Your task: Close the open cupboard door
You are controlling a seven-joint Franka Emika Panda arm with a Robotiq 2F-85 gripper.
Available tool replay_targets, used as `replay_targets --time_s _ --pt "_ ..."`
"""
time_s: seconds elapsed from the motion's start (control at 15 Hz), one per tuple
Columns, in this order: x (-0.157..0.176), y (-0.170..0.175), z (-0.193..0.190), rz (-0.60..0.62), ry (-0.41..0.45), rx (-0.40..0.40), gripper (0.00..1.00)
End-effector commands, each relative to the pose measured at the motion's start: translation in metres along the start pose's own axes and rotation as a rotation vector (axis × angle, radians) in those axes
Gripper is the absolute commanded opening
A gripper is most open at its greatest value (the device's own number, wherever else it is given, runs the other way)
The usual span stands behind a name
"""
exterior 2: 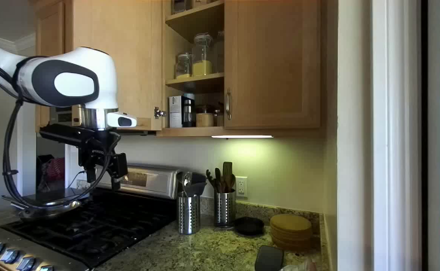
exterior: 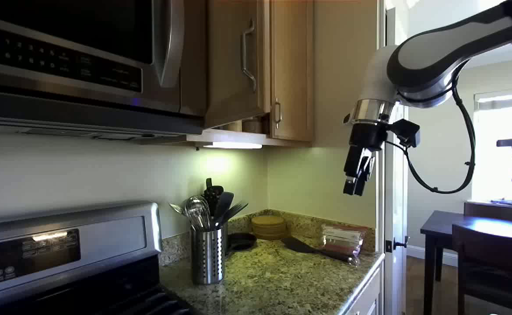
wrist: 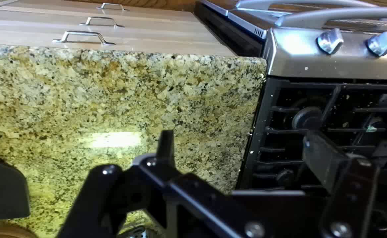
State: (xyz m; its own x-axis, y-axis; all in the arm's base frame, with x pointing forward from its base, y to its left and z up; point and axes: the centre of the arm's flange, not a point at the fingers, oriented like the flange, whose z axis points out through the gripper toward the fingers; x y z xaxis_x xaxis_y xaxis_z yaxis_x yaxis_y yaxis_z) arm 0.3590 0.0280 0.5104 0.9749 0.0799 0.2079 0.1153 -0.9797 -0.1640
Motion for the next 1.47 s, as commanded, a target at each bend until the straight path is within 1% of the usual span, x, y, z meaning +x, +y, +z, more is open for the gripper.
replay_targets --time_s 0.0,0.67,0.8,1.07,1.2,1.4 --pt "0.000 0.000 0.000 0.000 0.000 0.000 1.00" --pt "0.000 0.000 0.000 0.000 0.000 0.000 1.00" --pt "0.008 -0.010 -0.007 -0.010 0.019 0.016 1.00" --pt "0.033 -0.041 -0.034 -0.021 0.099 0.010 1.00" --pt "0.045 -0.060 -0.055 -0.036 0.153 0.006 1.00" --pt "0.061 -0.096 -0.090 -0.039 0.244 0.021 1.00"
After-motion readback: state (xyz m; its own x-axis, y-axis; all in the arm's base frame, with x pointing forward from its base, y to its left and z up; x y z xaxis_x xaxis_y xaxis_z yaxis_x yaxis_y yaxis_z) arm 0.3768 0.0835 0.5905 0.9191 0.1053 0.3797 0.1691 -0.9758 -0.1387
